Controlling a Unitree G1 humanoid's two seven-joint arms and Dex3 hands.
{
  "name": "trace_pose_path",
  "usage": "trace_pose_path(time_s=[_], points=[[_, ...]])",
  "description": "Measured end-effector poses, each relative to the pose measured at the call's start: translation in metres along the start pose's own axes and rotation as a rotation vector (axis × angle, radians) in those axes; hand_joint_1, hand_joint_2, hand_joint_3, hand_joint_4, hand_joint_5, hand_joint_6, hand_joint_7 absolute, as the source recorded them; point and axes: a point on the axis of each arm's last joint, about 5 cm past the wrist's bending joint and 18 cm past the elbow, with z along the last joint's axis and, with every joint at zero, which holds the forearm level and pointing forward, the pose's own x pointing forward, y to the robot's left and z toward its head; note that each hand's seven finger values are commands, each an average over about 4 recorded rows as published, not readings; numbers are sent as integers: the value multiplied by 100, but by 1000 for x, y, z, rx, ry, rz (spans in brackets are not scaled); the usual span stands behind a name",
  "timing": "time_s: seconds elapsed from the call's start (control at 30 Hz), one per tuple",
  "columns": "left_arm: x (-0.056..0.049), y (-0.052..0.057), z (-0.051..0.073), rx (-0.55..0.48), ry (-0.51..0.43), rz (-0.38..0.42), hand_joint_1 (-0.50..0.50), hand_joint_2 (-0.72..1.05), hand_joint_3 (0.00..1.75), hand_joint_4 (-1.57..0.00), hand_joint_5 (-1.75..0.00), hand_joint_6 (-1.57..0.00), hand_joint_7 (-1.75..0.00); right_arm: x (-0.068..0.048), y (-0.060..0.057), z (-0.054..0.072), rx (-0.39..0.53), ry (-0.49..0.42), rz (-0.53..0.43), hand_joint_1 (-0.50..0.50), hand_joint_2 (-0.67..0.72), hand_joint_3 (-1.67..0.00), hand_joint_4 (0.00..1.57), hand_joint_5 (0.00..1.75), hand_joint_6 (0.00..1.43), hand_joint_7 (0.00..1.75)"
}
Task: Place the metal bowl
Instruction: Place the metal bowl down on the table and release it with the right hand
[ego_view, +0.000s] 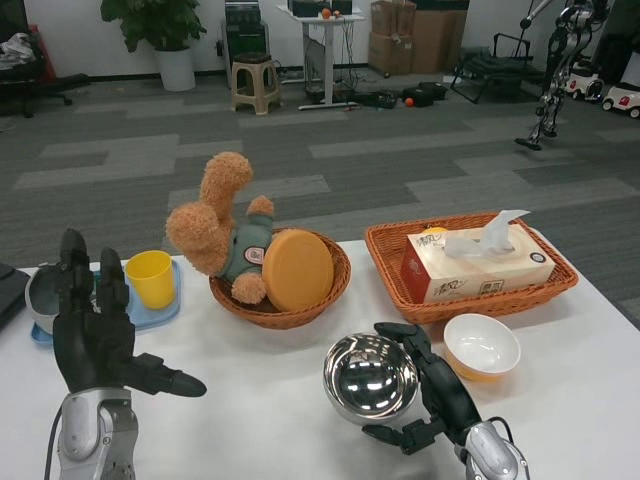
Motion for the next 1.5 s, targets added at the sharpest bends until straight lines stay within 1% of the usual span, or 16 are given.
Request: trace_pose_path(time_s=[0.13,0.27,0.5,0.57,0.67,0.77,0.87,0.93,1.03,1.13,1.2,1.3,1.37,1.4,1.47,1.5], points=[[0,0,0,0,0,0,-50,-64,9,0,0,0,0,-1,0,-2,-11,14,2,-46,-54,-143,148,165,126,168],[0,0,0,0,0,-1,-50,-64,9,0,0,0,0,-3,-1,-4,-16,33,1,-46,-54,-135,151,165,126,166],[0,0,0,-1,1,-3,-50,-64,9,0,0,0,0,-4,-1,-7,-30,55,7,-46,-54,-135,151,165,126,168],[0,0,0,-1,1,-3,-50,-64,9,0,0,0,0,-5,-1,-7,-36,61,12,-44,-57,-135,151,165,124,168],[0,-1,0,-1,2,-4,-50,-64,9,0,0,0,0,-5,0,-8,-45,64,20,-43,-56,-135,148,165,123,168],[0,-1,0,-1,2,-4,-50,-64,9,0,0,0,0,-5,0,-8,-61,66,32,-45,-54,-135,146,165,121,168],[0,-1,0,-1,2,-4,-50,-68,9,0,0,0,0,-5,2,-8,-86,69,56,-43,-54,-129,145,165,120,168],[0,-1,0,-1,2,-5,-50,-68,9,0,0,0,0,-5,2,-8,-93,70,64,-42,-54,-127,143,165,120,168],[0,-1,0,-1,2,-5,-50,-64,9,0,0,0,0,-4,2,-8,-99,71,70,-45,-54,-127,141,160,116,162],[0,-1,0,-1,2,-5,-50,-64,9,0,0,0,0,-4,3,-8,-110,72,81,-46,-54,-127,138,160,110,161],[0,-1,0,-1,2,-5,-50,-64,9,0,0,0,0,-4,3,-8,-120,74,91,-46,-57,-127,136,158,107,161],[0,-1,0,-1,3,-5,-50,-64,9,0,0,0,0,-4,3,-8,-127,75,97,-46,-56,-127,133,155,101,161],[0,-1,0,-1,3,-5,-50,-64,9,0,0,0,0,-4,3,-8,-127,76,97,-46,-54,-127,131,155,92,161],[0,-1,0,-1,3,-5,-50,-66,9,0,0,0,0,-4,3,-8,-127,76,97,-46,-54,-127,127,155,83,159],[0,-1,0,-1,3,-6,-50,-66,9,0,0,0,0,-4,3,-8,-126,77,97,-46,-51,-127,119,150,67,148],[0,-1,0,-1,3,-6,-50,-66,9,0,0,0,0,-4,3,-8,-126,77,96,-46,-49,-127,113,148,57,143]])
